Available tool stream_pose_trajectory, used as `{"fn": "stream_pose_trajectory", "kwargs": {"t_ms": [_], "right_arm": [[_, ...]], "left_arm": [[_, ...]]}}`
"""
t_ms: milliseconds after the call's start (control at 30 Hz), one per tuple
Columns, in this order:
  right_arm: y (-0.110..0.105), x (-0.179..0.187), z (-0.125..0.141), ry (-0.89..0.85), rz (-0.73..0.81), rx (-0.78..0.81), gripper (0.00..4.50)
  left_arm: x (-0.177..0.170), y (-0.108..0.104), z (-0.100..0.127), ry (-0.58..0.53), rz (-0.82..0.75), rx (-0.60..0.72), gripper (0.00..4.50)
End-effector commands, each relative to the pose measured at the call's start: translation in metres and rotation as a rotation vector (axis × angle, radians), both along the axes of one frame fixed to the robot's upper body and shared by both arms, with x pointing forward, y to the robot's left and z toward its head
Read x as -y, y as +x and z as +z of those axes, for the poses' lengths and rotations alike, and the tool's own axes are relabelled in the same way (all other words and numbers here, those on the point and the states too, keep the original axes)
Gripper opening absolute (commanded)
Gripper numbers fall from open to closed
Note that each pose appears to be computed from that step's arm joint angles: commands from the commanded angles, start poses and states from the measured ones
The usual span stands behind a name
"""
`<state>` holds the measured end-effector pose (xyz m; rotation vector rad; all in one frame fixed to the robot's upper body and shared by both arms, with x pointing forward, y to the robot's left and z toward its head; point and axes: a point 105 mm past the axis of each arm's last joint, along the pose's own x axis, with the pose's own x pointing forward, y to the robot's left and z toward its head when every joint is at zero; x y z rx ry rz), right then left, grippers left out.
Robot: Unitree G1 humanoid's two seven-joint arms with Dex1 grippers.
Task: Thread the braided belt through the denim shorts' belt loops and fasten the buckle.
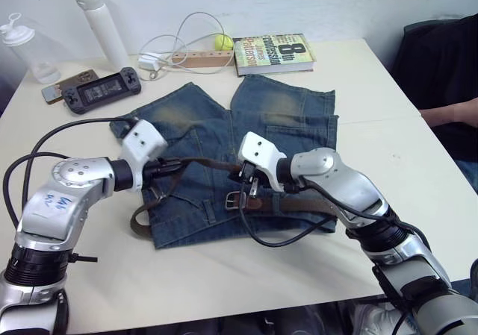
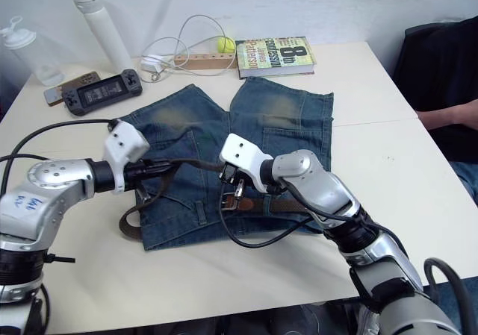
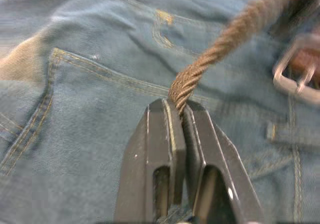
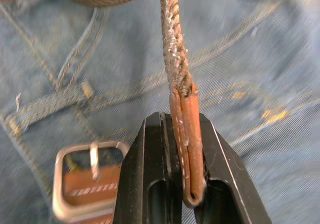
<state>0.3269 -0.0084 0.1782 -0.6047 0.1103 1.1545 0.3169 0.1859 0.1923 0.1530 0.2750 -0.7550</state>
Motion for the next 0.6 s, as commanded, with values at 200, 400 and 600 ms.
{"fn": "stream_pose_trajectory", "kwargs": {"t_ms": [200, 400, 600], "right_arm": [[0.003, -0.02, 0.027, -0.004, 0.128, 0.323, 0.0], [0.003, -0.03, 0.029, 0.002, 0.233, 0.537, 0.0], [-0.003, -0.033, 0.029, -0.003, 0.324, 0.659, 0.0]], "left_arm": [[-0.059, -0.041, 0.063, -0.467, 0.089, -0.213, 3.16], [-0.022, -0.117, 0.05, -0.625, -0.247, -0.492, 4.45], [0.018, -0.098, 0.015, -0.905, -0.07, -0.356, 4.45]]}}
